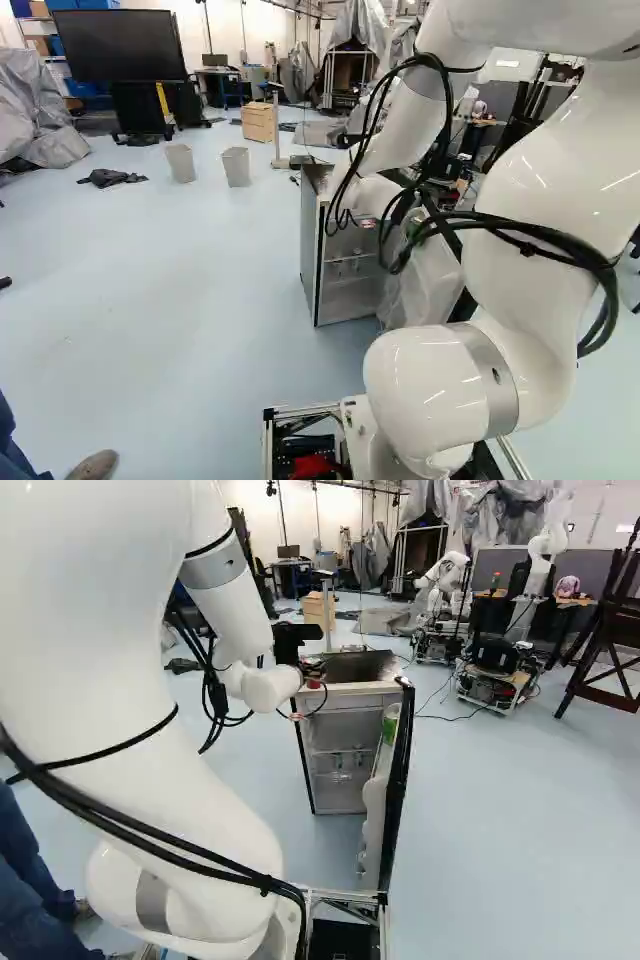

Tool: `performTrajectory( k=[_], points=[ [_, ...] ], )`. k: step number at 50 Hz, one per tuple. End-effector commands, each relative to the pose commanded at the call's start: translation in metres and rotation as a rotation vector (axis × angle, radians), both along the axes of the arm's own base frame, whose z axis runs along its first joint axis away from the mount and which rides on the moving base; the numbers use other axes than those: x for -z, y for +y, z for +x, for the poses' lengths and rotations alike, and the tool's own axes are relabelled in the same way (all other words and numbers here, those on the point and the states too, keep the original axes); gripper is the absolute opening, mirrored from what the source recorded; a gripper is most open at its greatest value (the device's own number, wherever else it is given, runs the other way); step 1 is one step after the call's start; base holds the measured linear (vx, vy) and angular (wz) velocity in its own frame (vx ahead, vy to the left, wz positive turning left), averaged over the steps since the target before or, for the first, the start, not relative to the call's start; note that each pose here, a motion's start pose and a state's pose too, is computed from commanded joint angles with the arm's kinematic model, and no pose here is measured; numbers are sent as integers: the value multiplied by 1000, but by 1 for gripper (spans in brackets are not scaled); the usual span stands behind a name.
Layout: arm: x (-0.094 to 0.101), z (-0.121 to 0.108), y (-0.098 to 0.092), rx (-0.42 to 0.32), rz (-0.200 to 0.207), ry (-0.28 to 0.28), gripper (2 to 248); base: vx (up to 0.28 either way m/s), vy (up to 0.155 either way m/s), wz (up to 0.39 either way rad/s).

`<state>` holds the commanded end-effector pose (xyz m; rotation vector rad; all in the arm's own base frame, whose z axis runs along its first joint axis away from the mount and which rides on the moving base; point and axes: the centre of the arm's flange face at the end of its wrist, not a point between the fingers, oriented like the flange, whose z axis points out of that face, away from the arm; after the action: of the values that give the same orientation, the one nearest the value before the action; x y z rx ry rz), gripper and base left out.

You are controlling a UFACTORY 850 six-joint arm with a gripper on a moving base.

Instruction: Grab a drink from the fridge

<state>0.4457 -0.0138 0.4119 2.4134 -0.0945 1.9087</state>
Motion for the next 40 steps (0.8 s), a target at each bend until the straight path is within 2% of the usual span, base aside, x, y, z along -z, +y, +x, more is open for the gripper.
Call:
performTrajectory(
  k=[30, 40],
  points=[
    [2, 43, -14, 1, -16, -10, 94, 0, 0, 0],
    [9, 56, -18, -3, -21, 0, 94, 0, 0, 0]
  ],
)
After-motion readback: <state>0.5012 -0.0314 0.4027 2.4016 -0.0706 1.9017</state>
